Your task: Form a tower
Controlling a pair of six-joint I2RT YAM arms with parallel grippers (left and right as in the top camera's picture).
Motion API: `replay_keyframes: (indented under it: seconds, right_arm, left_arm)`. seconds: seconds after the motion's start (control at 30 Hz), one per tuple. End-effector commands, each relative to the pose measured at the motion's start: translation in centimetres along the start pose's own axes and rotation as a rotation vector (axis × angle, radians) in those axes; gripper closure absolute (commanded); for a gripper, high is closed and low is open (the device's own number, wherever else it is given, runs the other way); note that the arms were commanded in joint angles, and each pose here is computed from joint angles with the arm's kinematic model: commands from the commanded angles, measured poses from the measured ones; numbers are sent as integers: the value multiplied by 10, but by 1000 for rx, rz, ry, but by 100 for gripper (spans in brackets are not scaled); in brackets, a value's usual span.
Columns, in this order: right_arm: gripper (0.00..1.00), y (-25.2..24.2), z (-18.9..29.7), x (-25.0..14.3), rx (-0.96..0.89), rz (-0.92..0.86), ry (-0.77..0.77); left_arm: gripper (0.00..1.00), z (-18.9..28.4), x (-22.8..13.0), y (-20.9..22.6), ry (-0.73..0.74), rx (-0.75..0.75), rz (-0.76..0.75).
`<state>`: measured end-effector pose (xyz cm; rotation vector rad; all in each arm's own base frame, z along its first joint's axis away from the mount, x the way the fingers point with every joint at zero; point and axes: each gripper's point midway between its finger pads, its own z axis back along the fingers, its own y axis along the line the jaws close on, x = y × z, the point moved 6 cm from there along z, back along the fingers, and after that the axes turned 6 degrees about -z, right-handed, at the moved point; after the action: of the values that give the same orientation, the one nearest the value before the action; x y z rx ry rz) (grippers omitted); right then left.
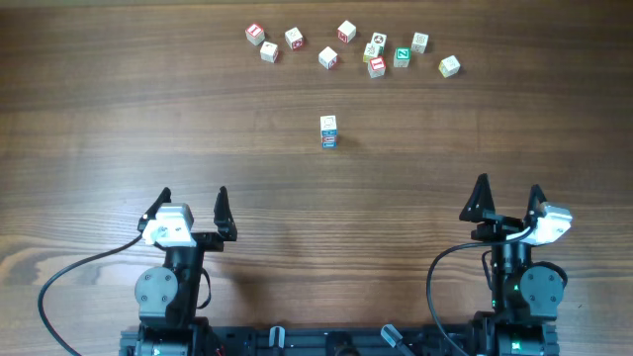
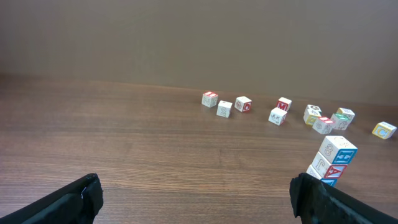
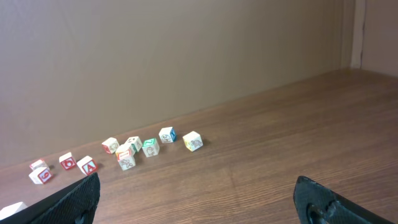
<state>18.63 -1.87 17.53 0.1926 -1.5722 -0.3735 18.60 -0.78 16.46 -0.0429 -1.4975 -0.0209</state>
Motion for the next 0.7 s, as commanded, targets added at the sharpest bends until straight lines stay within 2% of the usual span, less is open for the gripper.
replay_keyframes:
  seconds: [0.0,0.27,0.4,0.67]
  right_arm:
    - [0,2,0,0,22,19,0]
    - [0,12,1,-4,93,21,29]
    - [0,28,3,-11,224,232,56]
    - [0,27,2,-15,221,228,79]
  left_arm:
    - [0,0,-3,0,-1,-3,-22]
    - [0,0,-3,0,-1,-3,-22]
    - [0,0,-3,0,-1,-3,-22]
    - [0,0,-3,0,-1,-3,-22]
